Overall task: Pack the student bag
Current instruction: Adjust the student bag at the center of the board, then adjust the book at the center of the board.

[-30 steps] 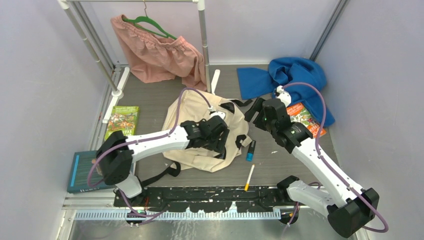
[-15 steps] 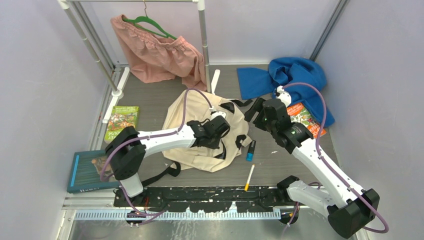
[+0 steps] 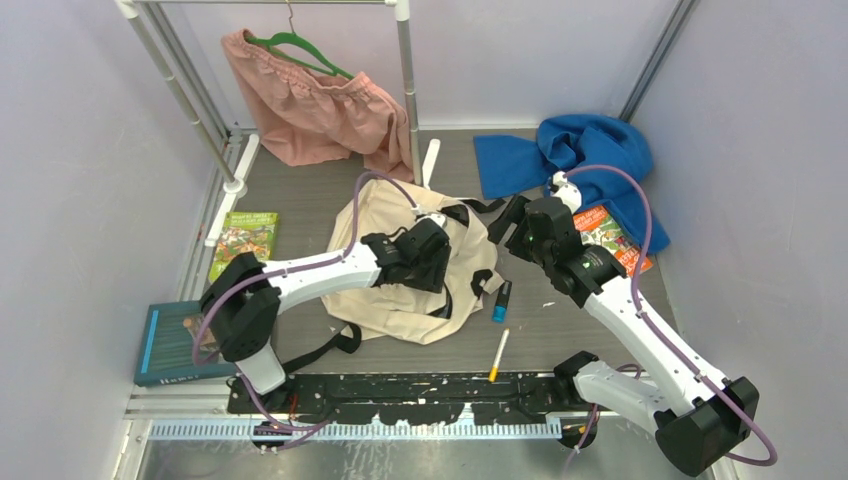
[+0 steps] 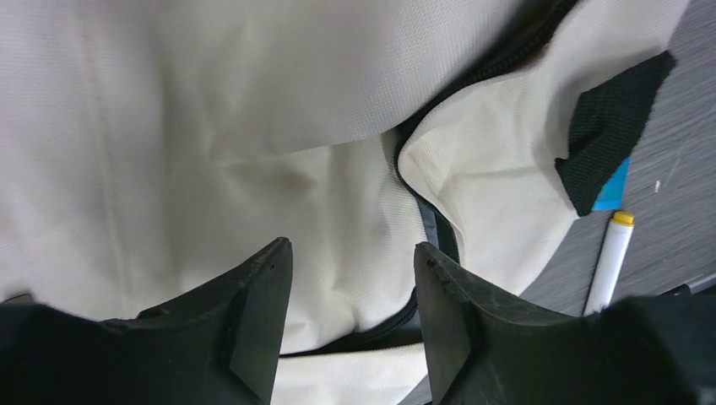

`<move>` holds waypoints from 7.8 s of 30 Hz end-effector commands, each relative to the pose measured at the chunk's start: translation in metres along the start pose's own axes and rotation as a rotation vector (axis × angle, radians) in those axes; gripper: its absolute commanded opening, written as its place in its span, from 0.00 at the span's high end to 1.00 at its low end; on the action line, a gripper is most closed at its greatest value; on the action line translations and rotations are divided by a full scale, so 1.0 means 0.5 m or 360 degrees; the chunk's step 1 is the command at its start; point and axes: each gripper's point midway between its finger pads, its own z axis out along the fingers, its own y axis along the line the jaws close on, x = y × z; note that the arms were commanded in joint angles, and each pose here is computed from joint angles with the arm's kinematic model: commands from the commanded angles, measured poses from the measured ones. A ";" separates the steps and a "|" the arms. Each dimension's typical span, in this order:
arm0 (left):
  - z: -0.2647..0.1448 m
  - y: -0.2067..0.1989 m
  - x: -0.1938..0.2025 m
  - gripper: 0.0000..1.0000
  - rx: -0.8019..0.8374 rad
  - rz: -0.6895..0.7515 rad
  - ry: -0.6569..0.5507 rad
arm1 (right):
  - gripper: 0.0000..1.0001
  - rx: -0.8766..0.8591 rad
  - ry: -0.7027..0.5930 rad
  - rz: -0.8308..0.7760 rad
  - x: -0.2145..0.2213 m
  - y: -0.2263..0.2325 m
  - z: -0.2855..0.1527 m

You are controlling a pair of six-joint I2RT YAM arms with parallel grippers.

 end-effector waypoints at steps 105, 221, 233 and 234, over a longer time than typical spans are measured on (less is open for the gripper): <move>-0.195 0.035 0.050 0.07 0.0353 0.0054 -0.0532 | 0.61 -0.0397 0.0590 -0.0319 0.197 0.170 0.102; -0.330 0.716 0.212 0.30 -0.1808 -0.1415 0.0315 | 0.26 -0.0362 0.0270 -0.0310 0.023 0.212 0.018; -0.296 0.755 0.222 0.21 -0.2156 -0.1178 0.0590 | 0.26 -0.0369 0.0312 -0.0257 0.024 0.238 0.033; -0.295 0.756 0.219 0.21 -0.2155 -0.1179 0.0585 | 0.26 -0.0362 0.0308 -0.0254 0.022 0.236 0.031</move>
